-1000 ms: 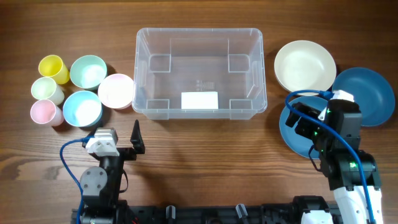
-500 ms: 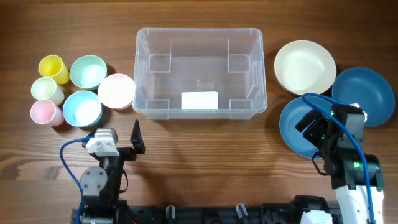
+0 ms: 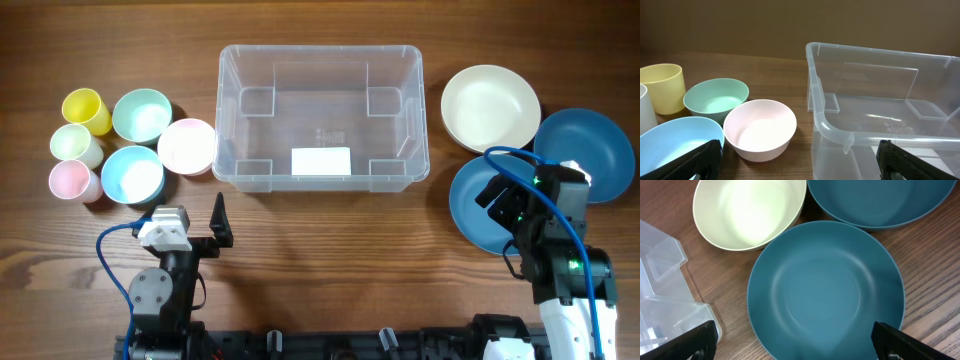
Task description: Pack container
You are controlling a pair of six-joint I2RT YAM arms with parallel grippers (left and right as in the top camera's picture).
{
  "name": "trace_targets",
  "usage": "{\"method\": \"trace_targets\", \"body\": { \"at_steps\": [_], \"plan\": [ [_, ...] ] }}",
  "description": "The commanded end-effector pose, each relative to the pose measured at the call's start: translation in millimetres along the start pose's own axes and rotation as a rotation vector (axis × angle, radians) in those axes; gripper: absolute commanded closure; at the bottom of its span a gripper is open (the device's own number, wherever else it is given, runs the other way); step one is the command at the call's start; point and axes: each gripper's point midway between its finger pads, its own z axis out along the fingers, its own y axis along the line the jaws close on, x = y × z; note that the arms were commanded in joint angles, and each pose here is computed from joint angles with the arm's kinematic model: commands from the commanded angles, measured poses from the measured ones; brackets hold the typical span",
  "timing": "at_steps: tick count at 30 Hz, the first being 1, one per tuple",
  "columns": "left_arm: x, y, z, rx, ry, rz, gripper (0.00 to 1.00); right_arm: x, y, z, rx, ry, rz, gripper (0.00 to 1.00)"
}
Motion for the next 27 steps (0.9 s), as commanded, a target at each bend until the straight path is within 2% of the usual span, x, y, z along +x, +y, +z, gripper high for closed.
{"method": "trace_targets", "body": {
  "at_steps": [1,7,12,14,16,21,27],
  "plan": [
    [2,0,1,-0.003,0.002,0.016,0.00,-7,2,-2,-0.003,-0.014,-0.003,0.00],
    [-13,-7,-3,0.030,-0.026,0.011,0.00,-4,1,4,0.013,0.013,-0.008,0.00],
    [-46,5,-13,-0.055,-0.043,-0.122,0.00,1,1,12,0.032,0.045,-0.016,0.00],
    [-60,4,-13,-0.060,-0.020,-0.127,0.00,3,0,15,0.040,0.060,-0.018,0.00],
    [-72,2,-10,-0.066,0.014,-0.126,0.00,5,0,19,0.049,0.076,-0.022,0.00],
    [-133,-7,19,-0.081,0.171,-0.117,0.00,12,-2,29,0.078,0.124,-0.032,0.00],
    [-194,-40,46,0.027,0.388,-0.129,0.00,20,-5,41,0.109,0.177,-0.044,0.00]
  ]
}}
